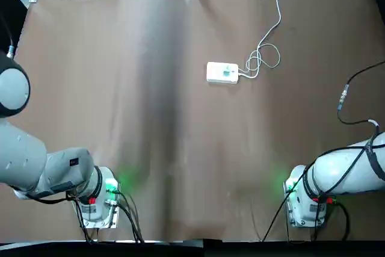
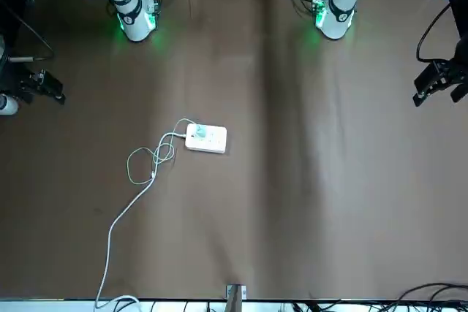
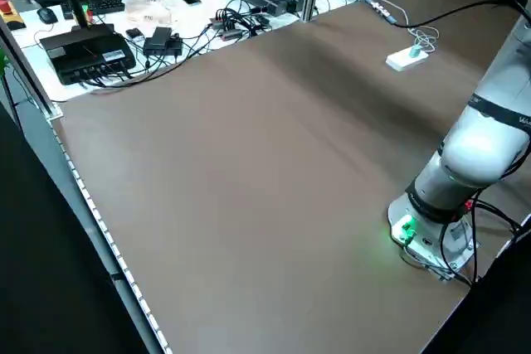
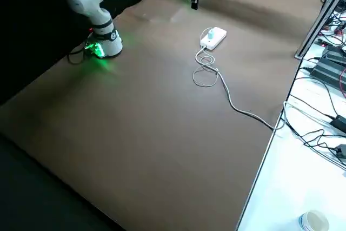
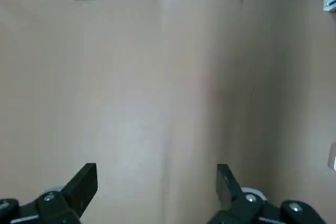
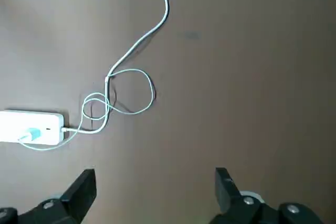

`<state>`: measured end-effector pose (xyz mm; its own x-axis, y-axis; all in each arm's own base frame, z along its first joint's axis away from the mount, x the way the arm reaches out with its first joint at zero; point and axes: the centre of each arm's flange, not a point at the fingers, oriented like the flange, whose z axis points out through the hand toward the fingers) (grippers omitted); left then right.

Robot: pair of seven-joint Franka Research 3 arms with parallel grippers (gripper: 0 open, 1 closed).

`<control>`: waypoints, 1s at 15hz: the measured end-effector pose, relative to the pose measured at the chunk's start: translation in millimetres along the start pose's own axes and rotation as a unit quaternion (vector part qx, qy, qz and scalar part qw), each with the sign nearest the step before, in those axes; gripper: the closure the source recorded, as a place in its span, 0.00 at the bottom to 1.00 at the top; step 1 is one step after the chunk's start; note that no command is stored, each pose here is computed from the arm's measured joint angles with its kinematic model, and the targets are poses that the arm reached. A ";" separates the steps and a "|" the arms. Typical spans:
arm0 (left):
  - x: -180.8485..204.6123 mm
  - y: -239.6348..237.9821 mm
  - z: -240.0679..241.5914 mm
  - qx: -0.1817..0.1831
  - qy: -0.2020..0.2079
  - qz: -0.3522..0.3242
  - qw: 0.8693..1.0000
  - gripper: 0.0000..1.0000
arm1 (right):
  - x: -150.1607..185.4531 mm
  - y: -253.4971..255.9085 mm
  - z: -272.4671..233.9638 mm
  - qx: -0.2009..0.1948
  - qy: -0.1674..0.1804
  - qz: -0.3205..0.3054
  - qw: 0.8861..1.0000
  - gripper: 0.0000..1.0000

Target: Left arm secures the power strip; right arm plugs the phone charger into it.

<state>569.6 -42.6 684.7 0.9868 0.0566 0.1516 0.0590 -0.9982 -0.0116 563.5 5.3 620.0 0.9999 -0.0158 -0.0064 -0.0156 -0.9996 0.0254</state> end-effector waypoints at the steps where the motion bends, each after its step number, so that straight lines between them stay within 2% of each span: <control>1: -6.4 5.8 0.9 0.002 -0.004 0.005 1.000 0.00 | 3.8 -1.2 2.4 0.000 0.005 -0.001 1.000 0.00; 3: -14.2 8.1 1.5 0.002 -0.008 0.005 1.000 0.00 | 5.4 -0.8 3.9 0.001 0.006 -0.001 1.000 0.00; 6: -21.6 -6.4 8.5 -0.020 -0.023 -0.014 0.999 0.00 | 5.5 0.8 4.0 0.007 0.006 0.000 1.000 0.00; 10: -23.5 -20.3 34.8 -0.019 -0.048 -0.024 0.998 0.00 | 5.3 0.6 4.1 0.016 0.005 0.001 1.000 0.00; 15: -22.8 -20.4 44.6 -0.019 -0.046 -0.025 0.998 0.00 | 5.4 7.3 4.3 0.020 0.004 0.007 1.000 0.00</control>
<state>552.7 -22.7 637.4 0.9926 0.1060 0.0594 0.1043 -0.9941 0.0307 568.7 -2.2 615.8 0.9996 -0.0293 0.0026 -0.0293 -0.9995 -0.0143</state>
